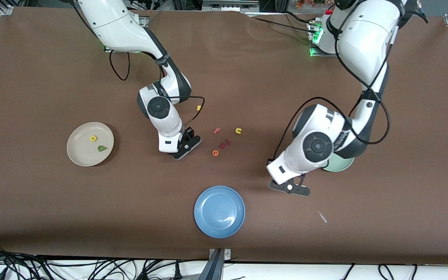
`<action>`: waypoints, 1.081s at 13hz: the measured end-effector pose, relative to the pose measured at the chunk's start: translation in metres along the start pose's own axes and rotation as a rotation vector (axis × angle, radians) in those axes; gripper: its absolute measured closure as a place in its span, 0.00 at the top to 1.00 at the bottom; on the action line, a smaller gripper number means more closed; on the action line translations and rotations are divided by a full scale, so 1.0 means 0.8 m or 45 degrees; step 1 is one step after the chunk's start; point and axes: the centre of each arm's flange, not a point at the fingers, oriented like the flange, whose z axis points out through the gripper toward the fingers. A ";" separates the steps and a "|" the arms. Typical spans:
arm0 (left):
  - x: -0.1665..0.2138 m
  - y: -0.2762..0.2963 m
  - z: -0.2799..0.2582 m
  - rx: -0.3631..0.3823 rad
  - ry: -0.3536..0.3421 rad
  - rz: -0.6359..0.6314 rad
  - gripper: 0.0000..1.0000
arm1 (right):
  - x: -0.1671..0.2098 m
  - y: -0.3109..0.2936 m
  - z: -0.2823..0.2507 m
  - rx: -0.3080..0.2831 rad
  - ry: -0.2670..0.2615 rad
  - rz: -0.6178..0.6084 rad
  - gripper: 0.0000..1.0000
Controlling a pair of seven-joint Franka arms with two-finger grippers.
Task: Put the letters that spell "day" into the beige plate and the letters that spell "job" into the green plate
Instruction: 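Carry teal l to the green plate while the right gripper lifts teal k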
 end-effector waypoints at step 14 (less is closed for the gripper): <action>-0.034 -0.102 0.002 0.006 -0.136 0.125 0.08 | 0.003 0.000 -0.002 -0.001 0.006 -0.002 0.25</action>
